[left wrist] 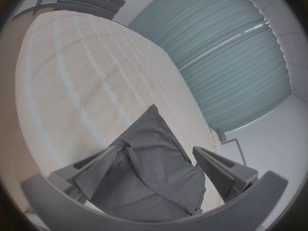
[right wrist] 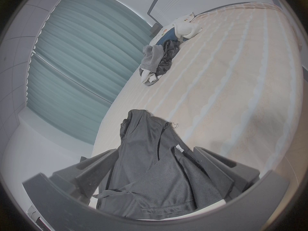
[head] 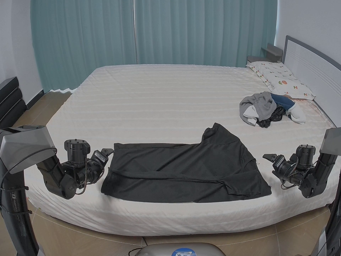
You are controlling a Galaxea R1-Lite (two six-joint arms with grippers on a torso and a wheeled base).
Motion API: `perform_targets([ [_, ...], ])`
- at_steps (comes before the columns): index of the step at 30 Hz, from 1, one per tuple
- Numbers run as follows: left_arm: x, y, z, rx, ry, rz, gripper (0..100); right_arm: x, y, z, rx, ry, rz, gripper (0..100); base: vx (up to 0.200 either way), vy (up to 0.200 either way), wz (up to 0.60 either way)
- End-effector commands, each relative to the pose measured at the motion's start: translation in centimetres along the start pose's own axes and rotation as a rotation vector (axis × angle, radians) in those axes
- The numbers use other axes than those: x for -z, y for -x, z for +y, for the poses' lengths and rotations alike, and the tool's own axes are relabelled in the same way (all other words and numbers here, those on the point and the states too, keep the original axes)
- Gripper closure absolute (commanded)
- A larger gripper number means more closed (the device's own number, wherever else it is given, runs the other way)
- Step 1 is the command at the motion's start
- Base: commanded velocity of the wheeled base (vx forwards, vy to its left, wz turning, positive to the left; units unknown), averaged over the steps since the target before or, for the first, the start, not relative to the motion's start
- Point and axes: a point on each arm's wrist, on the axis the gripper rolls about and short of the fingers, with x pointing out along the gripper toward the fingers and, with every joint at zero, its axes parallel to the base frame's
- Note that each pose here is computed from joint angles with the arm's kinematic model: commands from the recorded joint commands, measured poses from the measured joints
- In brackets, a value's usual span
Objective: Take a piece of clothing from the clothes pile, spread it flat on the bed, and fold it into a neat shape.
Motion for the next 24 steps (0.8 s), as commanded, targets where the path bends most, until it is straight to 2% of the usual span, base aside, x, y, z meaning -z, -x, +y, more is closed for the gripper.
perform_targets([
  [1, -0.3, 0.3, -0.3, 0.012, 0.007, 0.001, 0, 0.1, 0.1, 0.2, -0.005, 0.003, 0.003, 0, 0.2, 0.0, 0.0],
  [11, 2.3, 1.8, -0.4, 0.02, -0.034, 0.114, 0, 0.7, -0.1, -0.1, 0.007, 0.005, 0.025, 0, 0.2, 0.0, 0.0],
  [16, 2.6, 3.6, -0.7, 0.038, -0.049, 0.143, 0, 1.0, -0.1, 0.2, 0.001, 0.009, 0.033, 0, 0.0, 0.0, 0.0],
  [19, 3.2, 5.8, -0.5, 0.059, -0.091, 0.217, 0, 1.0, -0.1, 0.1, 0.004, 0.009, 0.034, 0, 0.0, 0.0, 0.0],
  [24, 3.2, 7.5, -0.6, 0.084, -0.132, 0.248, 0, 1.0, -0.1, 0.1, 0.005, 0.01, 0.035, 0, 0.0, 0.0, 0.0],
])
